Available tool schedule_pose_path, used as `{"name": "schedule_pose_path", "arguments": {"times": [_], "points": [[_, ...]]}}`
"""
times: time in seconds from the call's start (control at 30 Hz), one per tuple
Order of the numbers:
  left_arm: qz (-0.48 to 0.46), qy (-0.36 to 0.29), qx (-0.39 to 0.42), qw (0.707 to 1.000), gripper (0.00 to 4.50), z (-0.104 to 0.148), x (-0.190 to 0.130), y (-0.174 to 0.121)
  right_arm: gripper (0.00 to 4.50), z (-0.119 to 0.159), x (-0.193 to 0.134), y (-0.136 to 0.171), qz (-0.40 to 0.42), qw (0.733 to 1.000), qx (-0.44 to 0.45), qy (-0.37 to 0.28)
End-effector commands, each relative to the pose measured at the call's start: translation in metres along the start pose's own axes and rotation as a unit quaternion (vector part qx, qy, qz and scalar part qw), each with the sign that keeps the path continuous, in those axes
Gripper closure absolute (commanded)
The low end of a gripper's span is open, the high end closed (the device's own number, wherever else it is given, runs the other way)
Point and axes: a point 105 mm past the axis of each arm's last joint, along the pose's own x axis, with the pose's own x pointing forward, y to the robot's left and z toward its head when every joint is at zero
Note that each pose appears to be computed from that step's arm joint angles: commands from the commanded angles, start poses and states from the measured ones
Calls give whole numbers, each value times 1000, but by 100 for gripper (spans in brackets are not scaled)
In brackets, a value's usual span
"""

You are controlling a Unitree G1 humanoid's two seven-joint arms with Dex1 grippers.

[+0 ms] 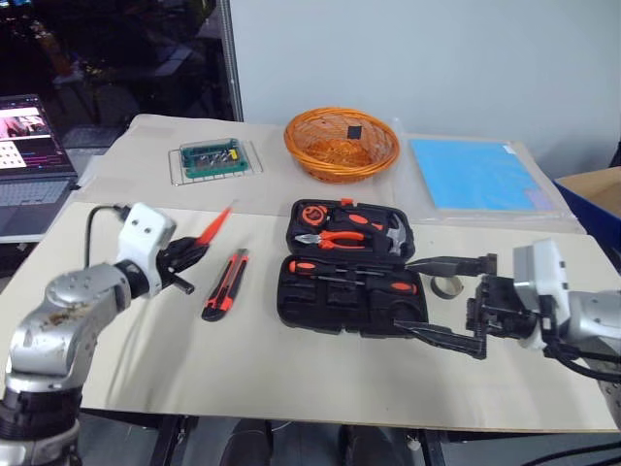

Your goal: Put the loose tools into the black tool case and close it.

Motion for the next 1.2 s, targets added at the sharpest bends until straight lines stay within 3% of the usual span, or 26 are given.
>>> {"name": "schedule_pose_path", "arguments": {"times": [0.03,0.13,0.27,0.5,1.2], "points": [[-197,-9,76,977,391,21,27,-47,0,10,-19,7,-27,999,-22,14],[-245,0,118,962,391,25,45,-57,0,11,-30,11,-51,998,-15,25],[-296,47,185,936,391,11,85,-72,0,8,-44,19,-87,995,-3,46],[-329,84,234,911,391,-3,112,-76,0,10,-54,25,-121,991,-4,63],[-329,157,238,900,391,-27,109,-56,0,10,-51,31,-124,990,3,64]]}}
